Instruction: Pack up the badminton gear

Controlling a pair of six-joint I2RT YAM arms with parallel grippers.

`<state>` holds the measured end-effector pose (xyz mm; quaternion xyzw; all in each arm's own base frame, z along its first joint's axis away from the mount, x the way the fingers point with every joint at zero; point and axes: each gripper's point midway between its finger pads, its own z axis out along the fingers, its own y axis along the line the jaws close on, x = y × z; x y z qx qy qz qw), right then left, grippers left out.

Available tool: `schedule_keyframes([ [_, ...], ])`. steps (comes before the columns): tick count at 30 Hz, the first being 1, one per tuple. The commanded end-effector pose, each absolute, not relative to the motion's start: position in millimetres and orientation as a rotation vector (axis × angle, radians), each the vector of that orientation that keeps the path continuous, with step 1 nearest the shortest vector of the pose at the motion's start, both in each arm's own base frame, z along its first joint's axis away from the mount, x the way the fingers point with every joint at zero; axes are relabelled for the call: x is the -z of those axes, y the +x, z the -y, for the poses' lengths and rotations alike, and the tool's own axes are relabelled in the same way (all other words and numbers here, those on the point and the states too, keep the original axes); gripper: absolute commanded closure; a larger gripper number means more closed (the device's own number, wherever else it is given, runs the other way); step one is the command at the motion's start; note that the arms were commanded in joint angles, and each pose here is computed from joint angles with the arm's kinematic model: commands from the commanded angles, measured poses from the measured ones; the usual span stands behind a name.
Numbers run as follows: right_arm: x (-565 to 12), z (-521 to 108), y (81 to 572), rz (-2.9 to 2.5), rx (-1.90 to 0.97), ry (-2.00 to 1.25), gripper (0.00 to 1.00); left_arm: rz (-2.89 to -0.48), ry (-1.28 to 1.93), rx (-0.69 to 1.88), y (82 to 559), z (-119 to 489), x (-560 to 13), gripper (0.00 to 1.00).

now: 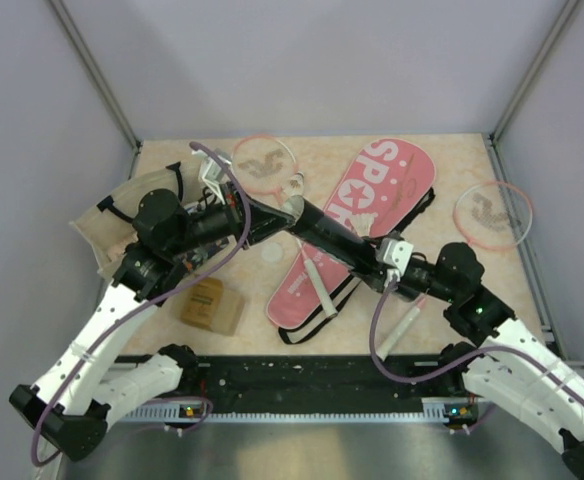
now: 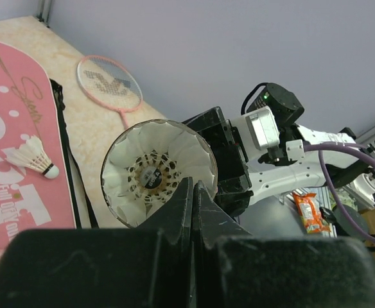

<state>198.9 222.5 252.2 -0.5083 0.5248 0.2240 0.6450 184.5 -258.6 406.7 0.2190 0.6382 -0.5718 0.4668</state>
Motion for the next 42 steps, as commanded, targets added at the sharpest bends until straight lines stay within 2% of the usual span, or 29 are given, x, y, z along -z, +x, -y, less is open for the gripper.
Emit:
schedule_keyframes([
  [1,-287.2,-226.2,209.9,-1.101,-0.468,-1.095,0.62,-1.555,0.605,1.421,182.3,265.2,-399.2,1.00],
  [7,-281.3,-227.8,210.2,-1.111,-0.474,-1.109,0.63,-1.622,0.617,1.372,188.1,264.9,-383.6,1.00],
  [17,-279.0,-228.8,206.4,-1.142,-0.510,-1.110,0.60,-1.681,0.655,1.157,196.4,247.4,-395.4,0.56],
  [22,-275.4,-217.6,223.2,-1.259,-0.477,-0.980,0.60,-1.622,0.640,1.118,196.1,241.0,-411.6,0.45],
  [29,-269.6,-188.8,250.6,-1.440,-0.374,-0.733,0.59,-1.639,0.568,1.031,216.0,235.8,-412.3,0.36],
  [36,-293.9,-149.9,267.0,-1.494,-0.275,-0.416,0.57,-1.796,0.196,0.803,293.8,219.7,-365.6,0.36],
  [42,-344.8,-132.1,244.3,-1.313,-0.353,-0.287,0.57,-1.830,-0.183,0.586,360.3,195.7,-321.5,0.37],
])
